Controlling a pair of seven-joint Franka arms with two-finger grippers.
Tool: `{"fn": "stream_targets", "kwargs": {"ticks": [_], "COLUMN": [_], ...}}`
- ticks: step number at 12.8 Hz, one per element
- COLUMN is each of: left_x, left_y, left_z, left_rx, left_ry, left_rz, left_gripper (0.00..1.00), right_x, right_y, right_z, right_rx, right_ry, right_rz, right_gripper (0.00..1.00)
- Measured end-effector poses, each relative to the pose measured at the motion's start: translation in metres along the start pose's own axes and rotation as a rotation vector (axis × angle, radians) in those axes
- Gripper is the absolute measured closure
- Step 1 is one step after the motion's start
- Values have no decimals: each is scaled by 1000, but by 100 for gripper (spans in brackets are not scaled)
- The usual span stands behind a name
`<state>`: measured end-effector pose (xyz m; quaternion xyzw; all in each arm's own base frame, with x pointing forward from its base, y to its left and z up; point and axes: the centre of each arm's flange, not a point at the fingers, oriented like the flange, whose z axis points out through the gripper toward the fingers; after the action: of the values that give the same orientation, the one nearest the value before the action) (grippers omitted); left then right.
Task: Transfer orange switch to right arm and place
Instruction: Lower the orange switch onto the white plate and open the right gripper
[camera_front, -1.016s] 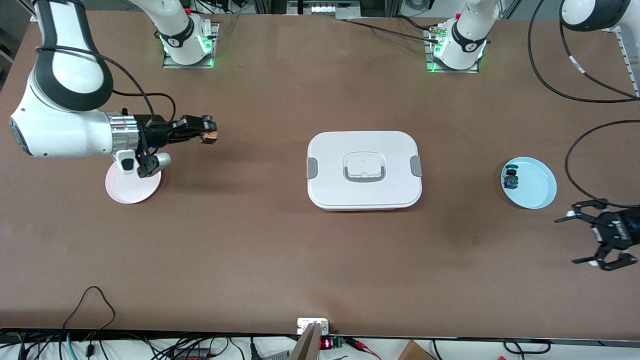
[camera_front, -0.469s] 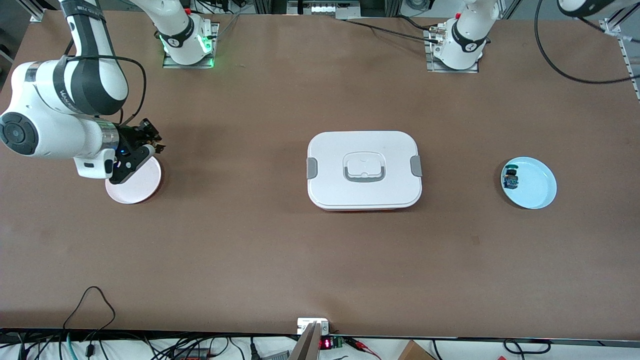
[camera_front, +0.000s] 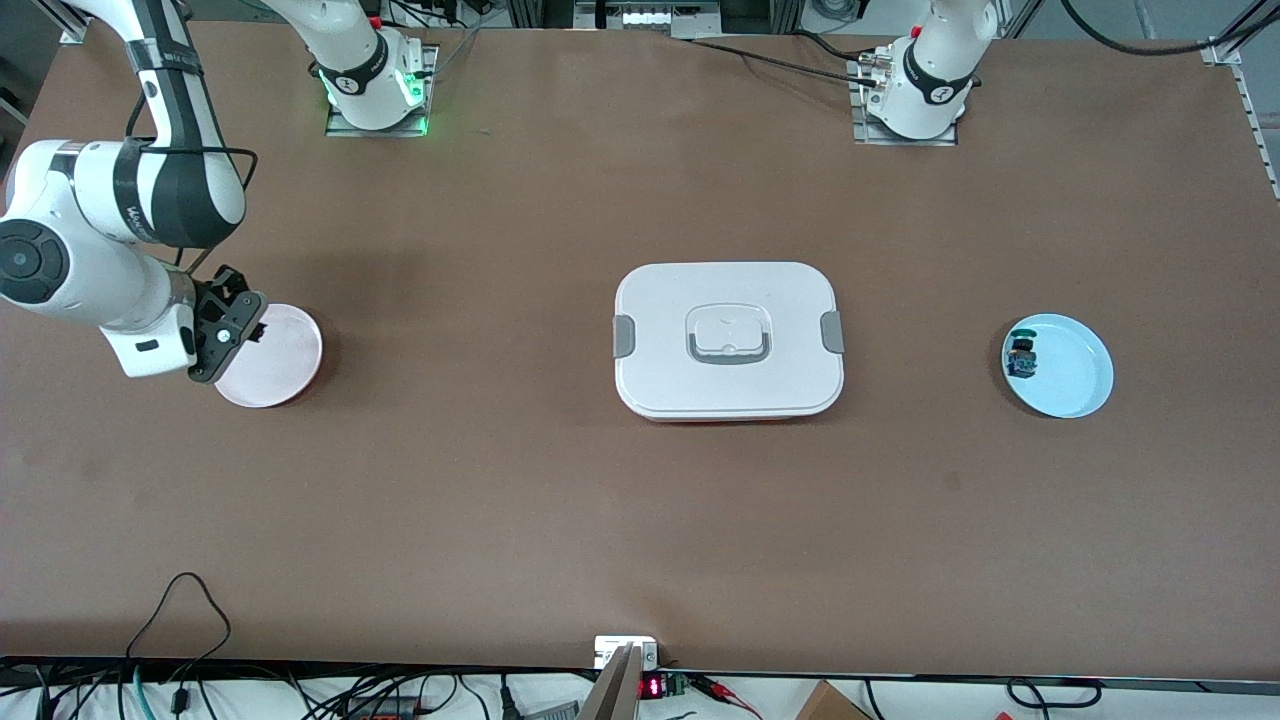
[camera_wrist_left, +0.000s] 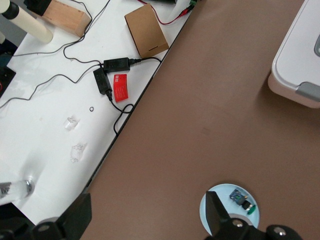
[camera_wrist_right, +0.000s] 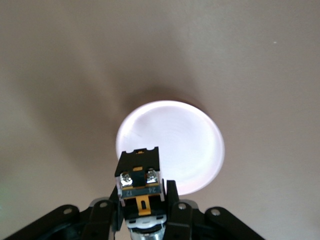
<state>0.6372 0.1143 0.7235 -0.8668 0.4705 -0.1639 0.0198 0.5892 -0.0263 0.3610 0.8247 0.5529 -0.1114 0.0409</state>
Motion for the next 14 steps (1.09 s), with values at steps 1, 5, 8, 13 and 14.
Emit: {"fn": "stream_targets", "kwargs": {"ticks": [1, 5, 8, 13, 14], "left_x": [8, 59, 98, 84, 62], "left_y": [16, 86, 140, 169, 156], "left_z": [-13, -31, -4, 75, 89], "left_rx": [-23, -110, -142, -141, -138], "left_ry": [-18, -121, -215, -336, -351], "left_rz": [-62, -352, -596, -786, -829], "left_gripper": [0, 0, 0, 0, 0], "right_x": [-2, -13, -9, -26, -30], "right_y": [3, -6, -24, -20, -19], "right_z": [9, 76, 113, 141, 146], "right_rx": [-57, -159, -160, -153, -153], "right_ry": [-8, 42, 61, 67, 69], "right_rz": [-68, -168, -186, -171, -170], "right_gripper": [64, 64, 64, 64, 64]}}
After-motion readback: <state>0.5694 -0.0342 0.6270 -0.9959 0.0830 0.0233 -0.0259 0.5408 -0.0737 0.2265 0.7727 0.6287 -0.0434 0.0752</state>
